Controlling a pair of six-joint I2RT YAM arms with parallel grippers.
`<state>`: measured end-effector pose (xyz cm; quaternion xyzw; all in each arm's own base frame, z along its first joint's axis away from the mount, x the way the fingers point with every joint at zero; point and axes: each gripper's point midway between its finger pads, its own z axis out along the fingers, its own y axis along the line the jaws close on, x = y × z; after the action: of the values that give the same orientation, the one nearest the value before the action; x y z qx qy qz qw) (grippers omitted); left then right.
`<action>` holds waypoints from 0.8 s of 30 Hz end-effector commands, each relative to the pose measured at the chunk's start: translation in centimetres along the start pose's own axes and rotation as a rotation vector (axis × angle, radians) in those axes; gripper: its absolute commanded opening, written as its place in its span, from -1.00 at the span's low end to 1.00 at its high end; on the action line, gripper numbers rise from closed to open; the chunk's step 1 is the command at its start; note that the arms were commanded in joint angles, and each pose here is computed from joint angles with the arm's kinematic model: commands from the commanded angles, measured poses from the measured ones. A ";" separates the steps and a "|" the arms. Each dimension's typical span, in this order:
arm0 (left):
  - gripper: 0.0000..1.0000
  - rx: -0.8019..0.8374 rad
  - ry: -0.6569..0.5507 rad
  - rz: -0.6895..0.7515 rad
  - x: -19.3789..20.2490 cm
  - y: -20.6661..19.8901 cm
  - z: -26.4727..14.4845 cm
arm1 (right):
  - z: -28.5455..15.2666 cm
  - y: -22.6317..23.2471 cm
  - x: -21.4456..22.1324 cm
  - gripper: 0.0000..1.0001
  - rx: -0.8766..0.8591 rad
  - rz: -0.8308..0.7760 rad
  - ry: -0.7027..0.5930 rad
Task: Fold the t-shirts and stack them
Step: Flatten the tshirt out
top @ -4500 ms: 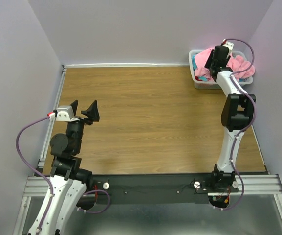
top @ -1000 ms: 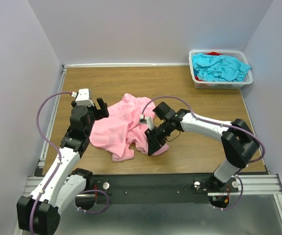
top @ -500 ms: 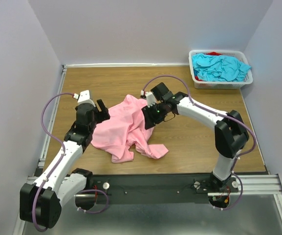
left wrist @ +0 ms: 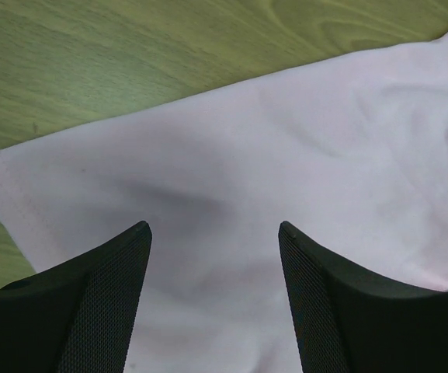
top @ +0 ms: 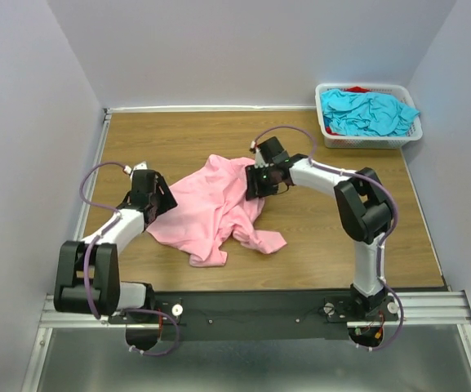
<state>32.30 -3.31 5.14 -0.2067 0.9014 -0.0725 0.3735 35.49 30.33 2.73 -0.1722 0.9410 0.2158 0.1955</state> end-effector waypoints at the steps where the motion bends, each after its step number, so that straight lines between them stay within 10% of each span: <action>1: 0.48 0.057 0.030 0.019 -0.6 -1.4 1.3 | 0.7 -7.1 -1.3 0.07 0.141 0.104 -0.040; 12: 0.41 -0.088 0.120 0.062 0.0 0.5 5.5 | 0.7 -11.3 -2.5 0.07 0.208 0.140 -0.061; 24: 0.39 -0.345 -0.042 0.219 -12.6 1.0 13.1 | -3.0 -17.6 -4.4 0.09 0.450 0.071 -0.119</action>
<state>46.98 0.80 3.33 -0.1725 0.9169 0.0653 0.3539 45.70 18.67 2.57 -0.0744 0.9482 0.0975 0.2930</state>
